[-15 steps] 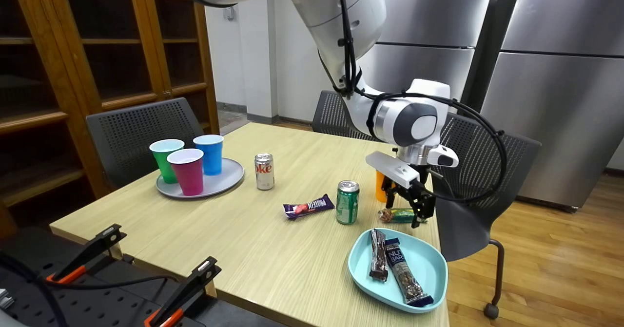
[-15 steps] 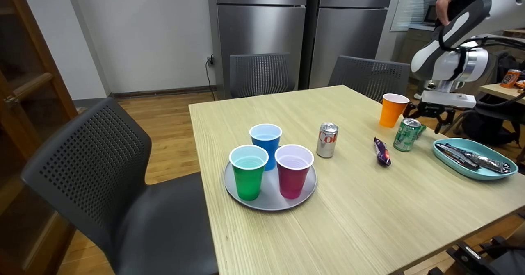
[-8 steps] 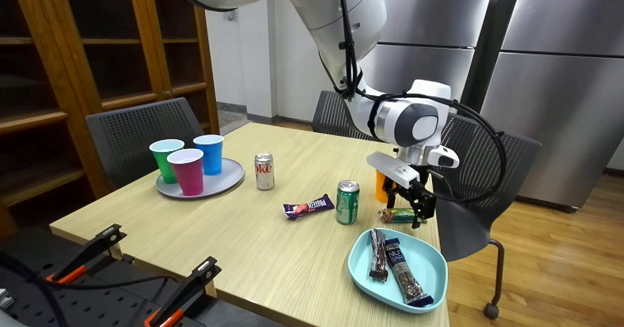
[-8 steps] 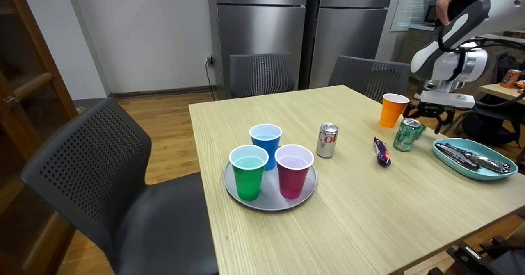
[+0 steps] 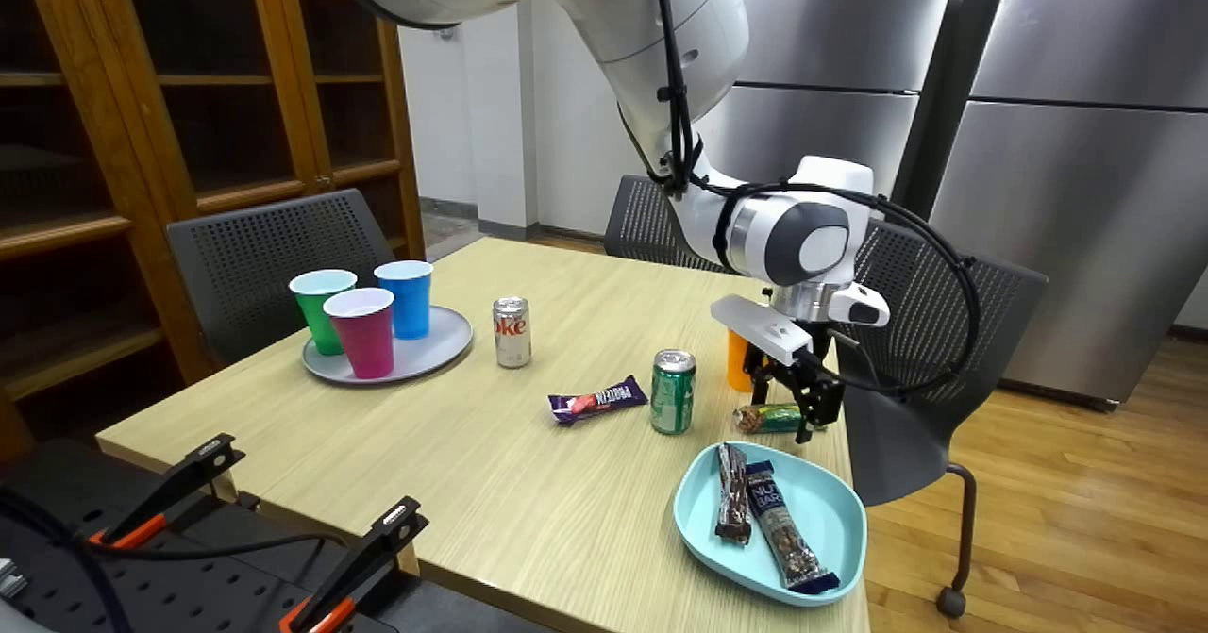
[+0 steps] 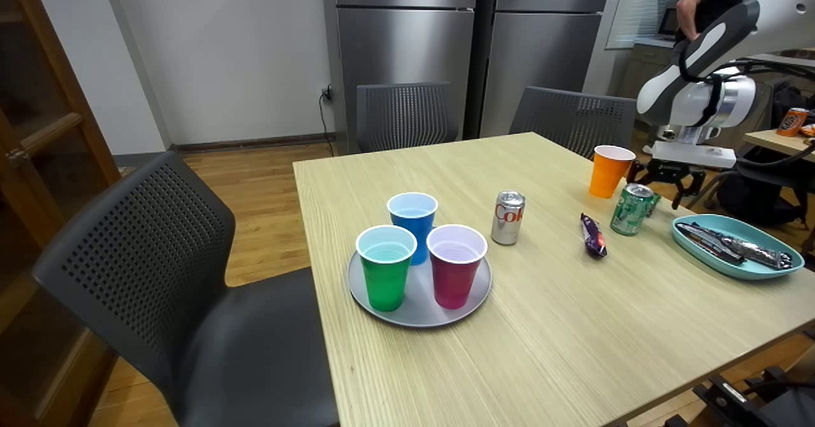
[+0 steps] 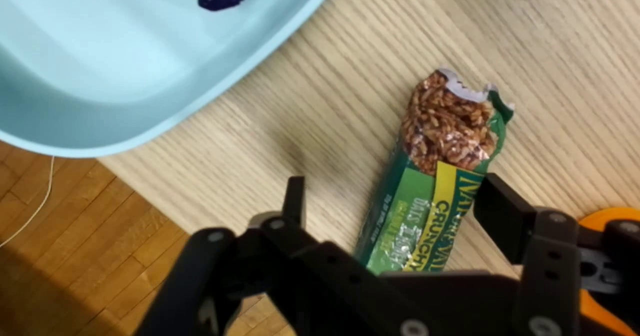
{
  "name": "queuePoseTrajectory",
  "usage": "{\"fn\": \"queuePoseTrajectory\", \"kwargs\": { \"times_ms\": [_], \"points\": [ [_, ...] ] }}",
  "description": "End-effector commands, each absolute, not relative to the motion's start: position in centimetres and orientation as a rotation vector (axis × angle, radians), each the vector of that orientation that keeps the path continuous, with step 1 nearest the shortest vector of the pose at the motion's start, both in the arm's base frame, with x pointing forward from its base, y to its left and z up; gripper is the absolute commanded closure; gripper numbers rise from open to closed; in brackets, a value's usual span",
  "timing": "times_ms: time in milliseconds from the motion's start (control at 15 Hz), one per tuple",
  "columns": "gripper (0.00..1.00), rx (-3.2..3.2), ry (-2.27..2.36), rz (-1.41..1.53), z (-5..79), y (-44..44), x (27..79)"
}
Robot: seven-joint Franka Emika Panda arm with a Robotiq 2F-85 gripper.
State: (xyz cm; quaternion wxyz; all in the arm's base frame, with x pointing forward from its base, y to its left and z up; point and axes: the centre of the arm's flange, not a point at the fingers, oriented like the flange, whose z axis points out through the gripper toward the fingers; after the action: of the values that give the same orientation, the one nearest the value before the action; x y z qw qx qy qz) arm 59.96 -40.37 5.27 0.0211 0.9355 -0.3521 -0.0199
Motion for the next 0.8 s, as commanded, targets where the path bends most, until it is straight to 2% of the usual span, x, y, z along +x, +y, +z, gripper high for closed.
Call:
{"fn": "queuePoseTrajectory", "kwargs": {
  "times_ms": [0,400,733],
  "points": [
    [0.42,2.889,-1.131,-0.074,5.4,-40.9,60.8],
    [0.86,2.882,-1.135,-0.068,5.4,-41.0,60.8],
    [0.86,2.897,-1.101,-0.04,6.7,-41.1,60.0]
  ]
}}
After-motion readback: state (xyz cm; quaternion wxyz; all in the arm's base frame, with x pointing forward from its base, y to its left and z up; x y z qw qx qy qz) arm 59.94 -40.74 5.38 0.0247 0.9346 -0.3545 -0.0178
